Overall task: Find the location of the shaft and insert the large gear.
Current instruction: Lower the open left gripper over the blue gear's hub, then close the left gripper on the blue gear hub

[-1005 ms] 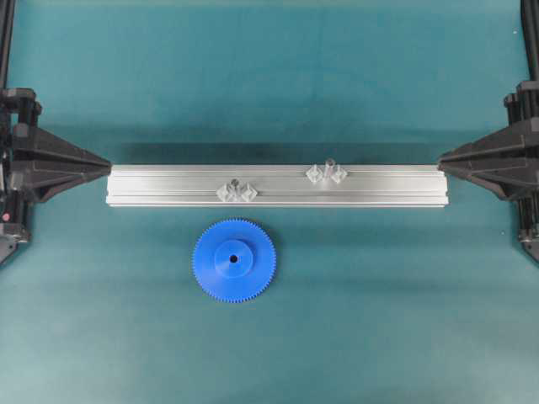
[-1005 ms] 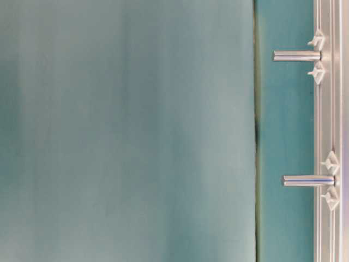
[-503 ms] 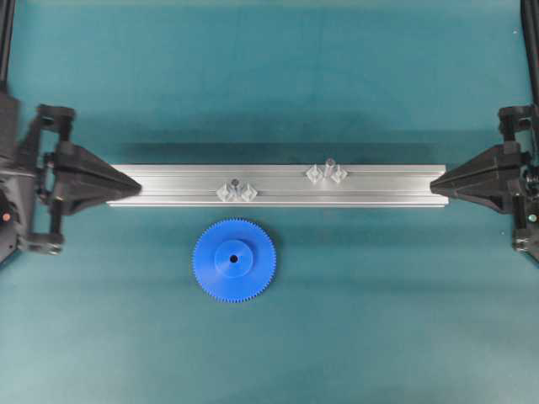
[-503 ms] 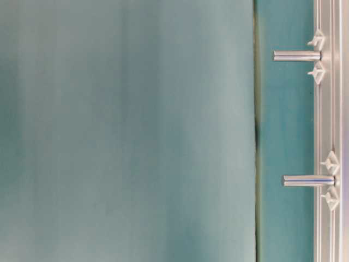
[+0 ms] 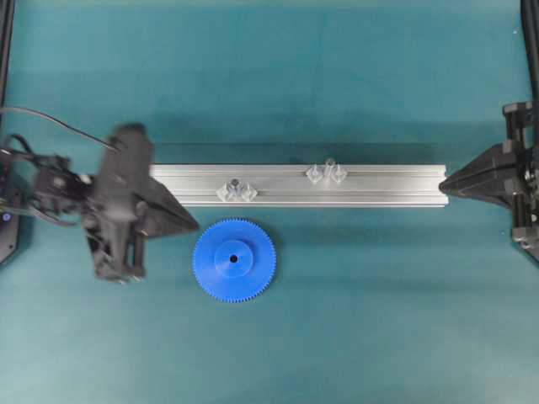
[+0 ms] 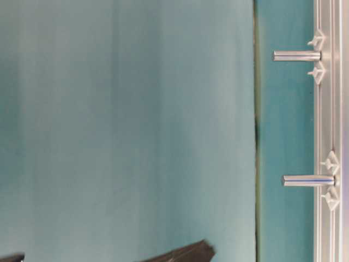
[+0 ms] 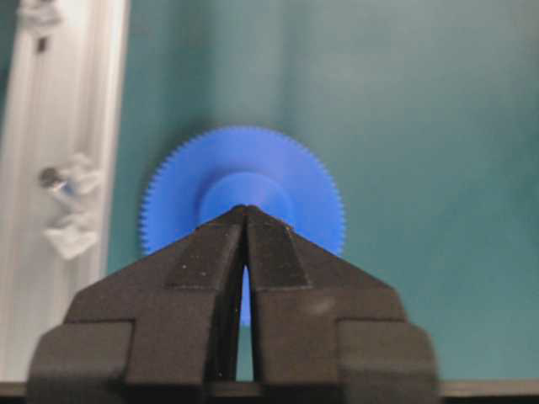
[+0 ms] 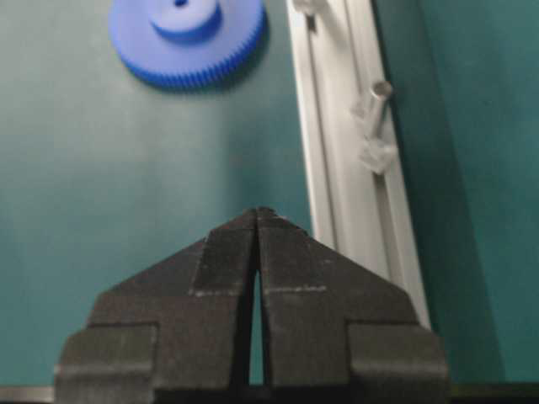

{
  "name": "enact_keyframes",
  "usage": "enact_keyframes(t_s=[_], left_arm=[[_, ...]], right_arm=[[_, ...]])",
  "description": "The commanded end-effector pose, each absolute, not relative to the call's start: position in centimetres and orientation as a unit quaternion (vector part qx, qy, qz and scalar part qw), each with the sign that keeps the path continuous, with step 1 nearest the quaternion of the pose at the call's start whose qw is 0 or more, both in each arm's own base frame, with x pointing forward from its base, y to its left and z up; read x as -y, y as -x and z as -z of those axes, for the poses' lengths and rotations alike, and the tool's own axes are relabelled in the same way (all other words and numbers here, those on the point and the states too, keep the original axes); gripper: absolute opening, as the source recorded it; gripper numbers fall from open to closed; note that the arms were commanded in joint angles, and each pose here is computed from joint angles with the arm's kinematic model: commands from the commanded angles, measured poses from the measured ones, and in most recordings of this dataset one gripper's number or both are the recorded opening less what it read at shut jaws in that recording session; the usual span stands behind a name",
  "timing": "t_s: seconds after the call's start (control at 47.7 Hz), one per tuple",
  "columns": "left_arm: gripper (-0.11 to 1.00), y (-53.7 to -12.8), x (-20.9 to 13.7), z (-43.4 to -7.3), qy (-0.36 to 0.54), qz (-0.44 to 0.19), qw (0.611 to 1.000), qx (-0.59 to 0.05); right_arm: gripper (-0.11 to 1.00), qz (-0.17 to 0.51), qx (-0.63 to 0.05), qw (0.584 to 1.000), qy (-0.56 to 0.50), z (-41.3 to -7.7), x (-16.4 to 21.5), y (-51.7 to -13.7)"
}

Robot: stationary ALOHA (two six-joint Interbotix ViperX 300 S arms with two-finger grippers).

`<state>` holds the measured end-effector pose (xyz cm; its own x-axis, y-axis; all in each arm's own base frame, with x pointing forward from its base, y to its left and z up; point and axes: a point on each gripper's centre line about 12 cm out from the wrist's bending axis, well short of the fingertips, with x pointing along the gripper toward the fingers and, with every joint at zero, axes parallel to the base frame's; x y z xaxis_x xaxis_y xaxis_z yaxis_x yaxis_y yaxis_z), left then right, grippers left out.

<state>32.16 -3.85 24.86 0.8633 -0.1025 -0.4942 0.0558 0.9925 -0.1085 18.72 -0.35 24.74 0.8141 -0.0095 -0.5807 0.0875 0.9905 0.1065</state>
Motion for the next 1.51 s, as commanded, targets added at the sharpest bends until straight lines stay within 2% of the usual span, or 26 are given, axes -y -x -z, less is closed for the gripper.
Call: enact_keyframes(t_s=[0.0, 0.084, 0.251, 0.335, 0.88, 1.173, 1.487], left_arm=[[0.09, -33.3, 4.9, -25.2, 0.040, 0.054, 0.963, -0.262], [0.27, -33.9, 5.2, -24.5, 0.041, 0.054, 0.958, -0.279], [0.75, -35.5, 6.0, -23.8, 0.037, 0.061, 0.954, -0.292], [0.90, -36.3, 6.3, -23.1, 0.035, 0.062, 0.950, -0.303], [0.93, -39.3, 5.8, -18.2, 0.014, 0.044, 0.911, -0.409], [0.93, -40.7, 5.9, -16.0, 0.012, 0.040, 0.896, -0.442], [0.93, -41.1, 4.5, -15.5, 0.017, 0.025, 0.894, -0.448]], right_arm=[[0.02, 0.033, -0.300, 0.951, -0.068, -25.5, 0.6, -19.0], [0.02, 0.034, -0.302, 0.950, -0.068, -25.4, 0.7, -19.0], [0.02, 0.036, -0.307, 0.948, -0.068, -25.0, 0.7, -18.8], [0.02, 0.036, -0.308, 0.948, -0.069, -24.9, 0.7, -18.8], [0.02, 0.036, -0.285, 0.955, -0.070, -25.4, 0.7, -17.8], [0.02, 0.037, -0.279, 0.956, -0.076, -25.2, 0.7, -17.3], [0.02, 0.037, -0.254, 0.963, -0.077, -25.6, 0.7, -17.6]])
